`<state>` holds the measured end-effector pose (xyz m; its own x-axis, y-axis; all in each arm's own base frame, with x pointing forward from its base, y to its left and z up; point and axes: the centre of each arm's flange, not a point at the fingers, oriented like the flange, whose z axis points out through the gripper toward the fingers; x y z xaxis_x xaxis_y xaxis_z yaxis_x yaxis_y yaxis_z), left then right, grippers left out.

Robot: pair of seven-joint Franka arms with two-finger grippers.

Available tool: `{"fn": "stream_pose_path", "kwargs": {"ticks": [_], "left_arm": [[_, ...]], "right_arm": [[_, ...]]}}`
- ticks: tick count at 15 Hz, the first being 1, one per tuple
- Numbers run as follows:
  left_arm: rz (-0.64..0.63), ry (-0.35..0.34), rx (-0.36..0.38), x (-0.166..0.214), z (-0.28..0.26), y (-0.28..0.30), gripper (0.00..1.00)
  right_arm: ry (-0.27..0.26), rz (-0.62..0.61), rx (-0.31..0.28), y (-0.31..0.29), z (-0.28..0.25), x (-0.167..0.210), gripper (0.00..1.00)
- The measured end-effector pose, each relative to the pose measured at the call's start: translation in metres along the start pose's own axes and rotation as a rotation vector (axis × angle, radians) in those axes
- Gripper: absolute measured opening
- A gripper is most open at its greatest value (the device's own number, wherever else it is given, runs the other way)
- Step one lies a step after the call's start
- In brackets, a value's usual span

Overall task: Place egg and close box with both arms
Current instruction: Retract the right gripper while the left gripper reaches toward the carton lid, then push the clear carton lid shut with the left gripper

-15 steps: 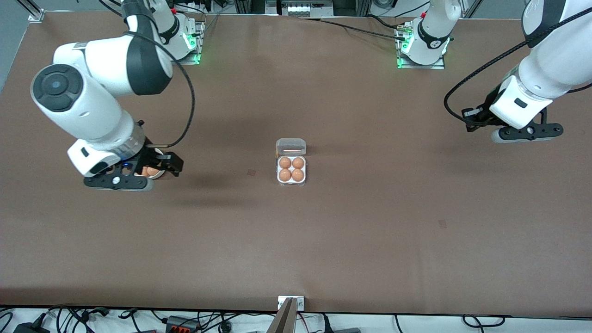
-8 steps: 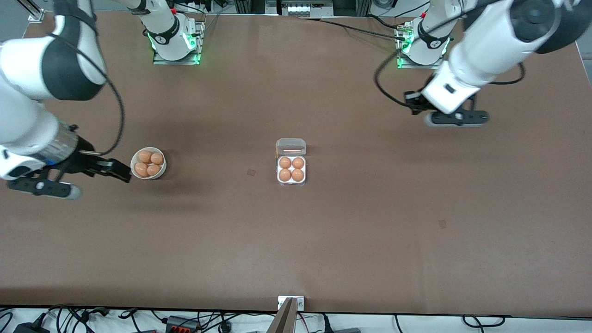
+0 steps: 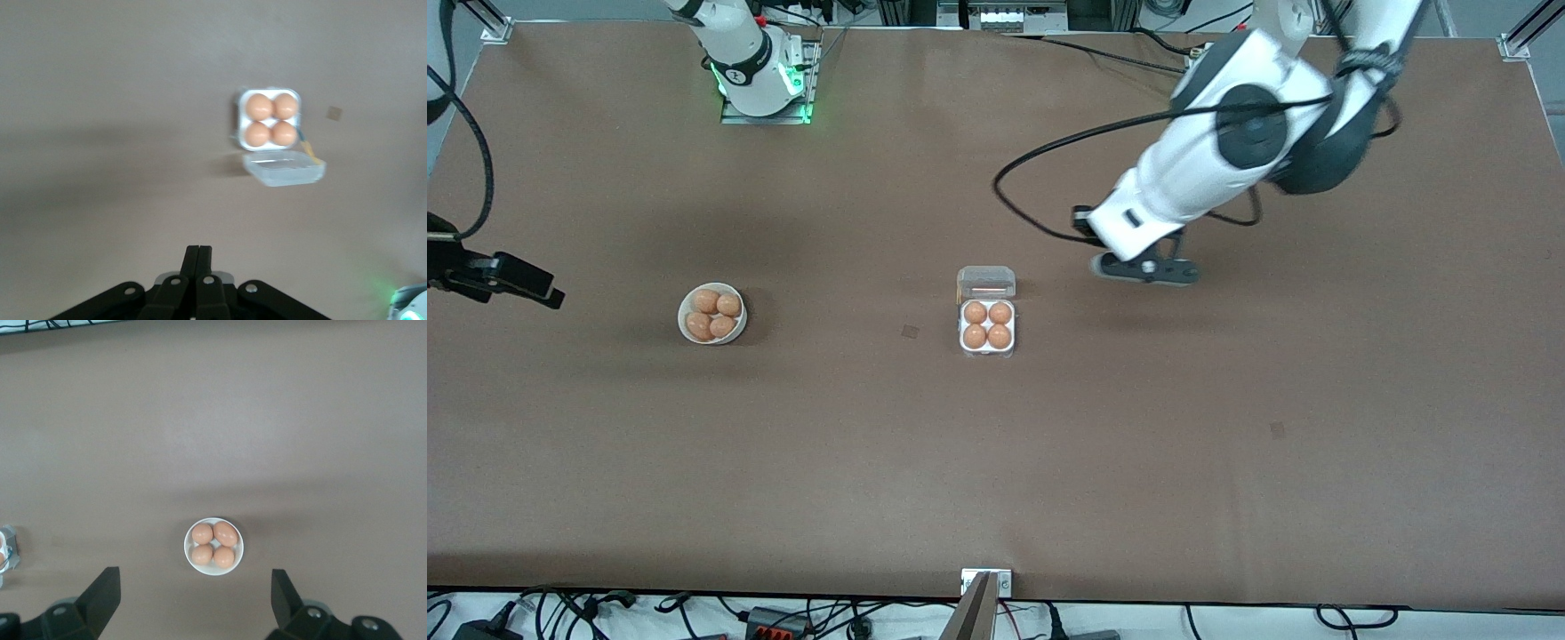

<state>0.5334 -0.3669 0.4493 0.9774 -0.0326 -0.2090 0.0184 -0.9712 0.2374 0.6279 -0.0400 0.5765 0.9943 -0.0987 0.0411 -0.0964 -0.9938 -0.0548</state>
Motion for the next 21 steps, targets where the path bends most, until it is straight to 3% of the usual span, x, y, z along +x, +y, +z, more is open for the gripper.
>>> {"fn": "stream_pose_path", "kwargs": {"ticks": [4,8,12,16,21], "left_arm": [[0.018,-0.062,-0.004,0.0,0.072,0.037,0.01],[0.013,-0.097,0.015,-0.006,0.1,0.05,0.01],[-0.031,-0.024,0.074,-0.028,0.114,0.081,0.01],[-0.006,-0.019,0.082,-0.05,0.141,0.109,0.01],[0.049,0.007,0.165,-0.046,0.185,0.107,0.01]], "right_arm": [[-0.017,-0.029,-0.034,-0.004,-0.011,-0.012,1.0],[-0.03,-0.038,-0.039,-0.003,-0.008,-0.031,1.0],[-0.014,-0.054,-0.046,-0.007,0.005,-0.044,1.0],[-0.012,-0.055,-0.045,-0.006,-0.001,-0.058,1.0],[-0.022,-0.055,-0.045,-0.006,-0.007,-0.064,1.0]]}}
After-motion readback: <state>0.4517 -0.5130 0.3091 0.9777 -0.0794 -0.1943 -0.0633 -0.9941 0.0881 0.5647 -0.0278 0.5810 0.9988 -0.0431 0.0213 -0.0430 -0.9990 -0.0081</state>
